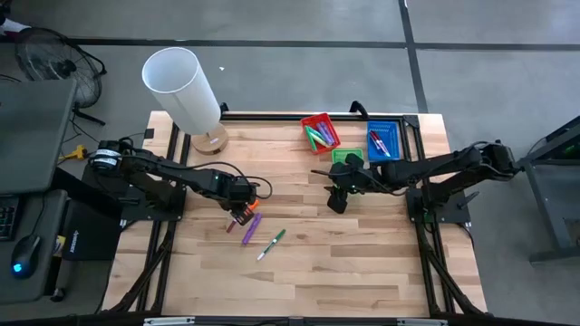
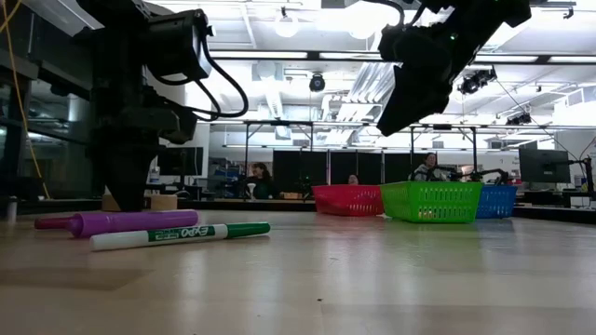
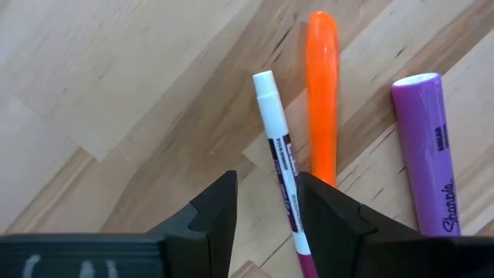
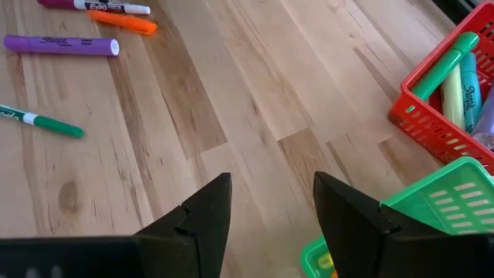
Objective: Pick & Place Markers
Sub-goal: Put the dark purple marker in the blue bin
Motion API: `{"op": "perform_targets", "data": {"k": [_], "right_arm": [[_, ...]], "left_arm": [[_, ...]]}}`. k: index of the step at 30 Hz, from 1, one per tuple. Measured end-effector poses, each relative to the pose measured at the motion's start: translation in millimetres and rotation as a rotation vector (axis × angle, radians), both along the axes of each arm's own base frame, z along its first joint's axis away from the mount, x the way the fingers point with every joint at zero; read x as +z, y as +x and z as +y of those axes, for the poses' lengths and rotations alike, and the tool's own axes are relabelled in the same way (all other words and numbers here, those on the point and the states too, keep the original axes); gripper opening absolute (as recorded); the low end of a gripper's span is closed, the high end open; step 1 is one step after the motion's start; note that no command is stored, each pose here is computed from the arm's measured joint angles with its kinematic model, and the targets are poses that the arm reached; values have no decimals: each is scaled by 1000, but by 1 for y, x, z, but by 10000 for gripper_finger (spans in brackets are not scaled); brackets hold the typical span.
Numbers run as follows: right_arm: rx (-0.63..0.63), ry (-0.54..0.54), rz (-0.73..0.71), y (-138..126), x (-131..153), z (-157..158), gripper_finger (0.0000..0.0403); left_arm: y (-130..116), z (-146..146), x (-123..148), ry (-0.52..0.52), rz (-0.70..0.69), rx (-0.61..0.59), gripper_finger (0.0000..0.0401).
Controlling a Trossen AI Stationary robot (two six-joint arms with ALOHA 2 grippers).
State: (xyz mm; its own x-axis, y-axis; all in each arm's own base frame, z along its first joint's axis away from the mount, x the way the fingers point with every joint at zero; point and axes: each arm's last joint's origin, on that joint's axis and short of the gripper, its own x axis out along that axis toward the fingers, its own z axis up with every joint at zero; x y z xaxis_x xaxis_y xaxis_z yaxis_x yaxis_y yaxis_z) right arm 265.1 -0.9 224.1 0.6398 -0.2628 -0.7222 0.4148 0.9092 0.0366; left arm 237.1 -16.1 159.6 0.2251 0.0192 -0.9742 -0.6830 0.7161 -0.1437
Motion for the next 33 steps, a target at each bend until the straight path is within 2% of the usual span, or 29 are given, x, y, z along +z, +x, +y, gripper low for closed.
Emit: {"op": "perform_targets", "data": {"k": [33], "right_arm": [[-15,16,-5,0,0,0,172]], "left_arm": [[2,0,0,-1,-18,-7,133]]}}
